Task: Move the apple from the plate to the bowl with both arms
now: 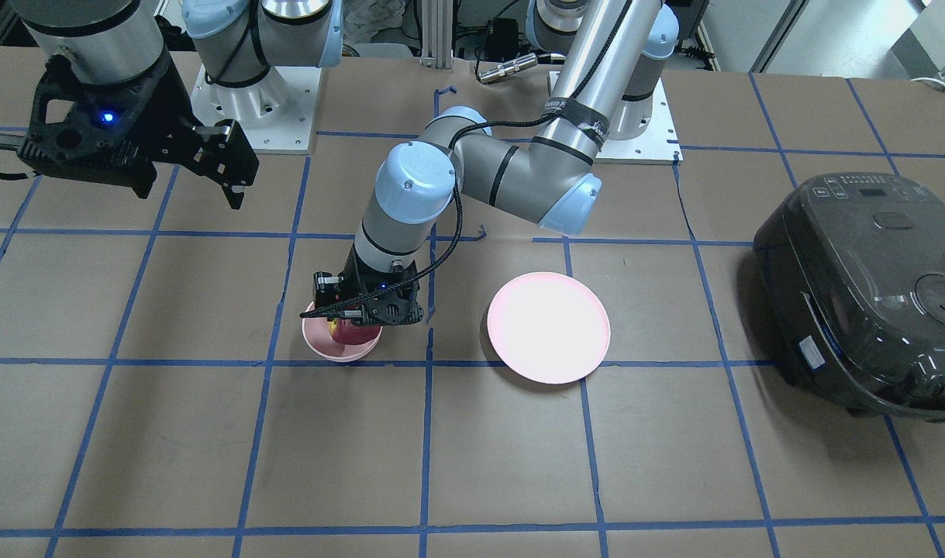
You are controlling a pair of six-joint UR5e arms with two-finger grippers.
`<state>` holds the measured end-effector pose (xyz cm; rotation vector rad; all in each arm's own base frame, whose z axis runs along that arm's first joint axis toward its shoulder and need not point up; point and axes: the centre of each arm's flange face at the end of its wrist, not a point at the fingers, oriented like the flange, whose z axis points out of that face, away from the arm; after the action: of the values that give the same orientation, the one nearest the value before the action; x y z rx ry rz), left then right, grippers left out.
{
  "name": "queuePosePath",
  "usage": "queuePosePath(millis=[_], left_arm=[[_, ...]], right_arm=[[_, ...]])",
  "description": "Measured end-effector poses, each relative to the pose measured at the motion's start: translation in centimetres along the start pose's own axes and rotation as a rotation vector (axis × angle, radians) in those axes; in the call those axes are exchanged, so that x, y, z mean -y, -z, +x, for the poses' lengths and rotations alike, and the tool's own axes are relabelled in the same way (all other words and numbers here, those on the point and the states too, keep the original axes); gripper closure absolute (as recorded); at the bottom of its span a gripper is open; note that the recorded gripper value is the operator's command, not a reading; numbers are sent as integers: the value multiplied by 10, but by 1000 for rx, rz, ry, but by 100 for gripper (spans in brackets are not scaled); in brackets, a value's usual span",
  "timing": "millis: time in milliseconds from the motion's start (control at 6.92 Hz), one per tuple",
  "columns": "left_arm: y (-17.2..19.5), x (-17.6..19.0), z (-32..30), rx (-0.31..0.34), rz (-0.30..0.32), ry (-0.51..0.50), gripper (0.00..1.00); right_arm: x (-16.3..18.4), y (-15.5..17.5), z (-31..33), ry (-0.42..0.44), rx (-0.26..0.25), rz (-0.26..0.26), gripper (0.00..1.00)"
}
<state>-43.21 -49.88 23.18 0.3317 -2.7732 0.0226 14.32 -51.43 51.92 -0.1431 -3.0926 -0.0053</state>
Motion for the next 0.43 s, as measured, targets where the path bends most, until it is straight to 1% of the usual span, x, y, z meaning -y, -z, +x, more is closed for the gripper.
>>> queuePosePath(millis=[145,289,434], left_arm=[[3,1,2,-13,13,7,13],[8,0,4,-23,22,23,5],[12,0,6,-30,29,29,0]], right_arm=[[0,0,0,0,0,0,0],[0,-1,0,0,0,0,0],[0,-1,0,0,0,-1,0]])
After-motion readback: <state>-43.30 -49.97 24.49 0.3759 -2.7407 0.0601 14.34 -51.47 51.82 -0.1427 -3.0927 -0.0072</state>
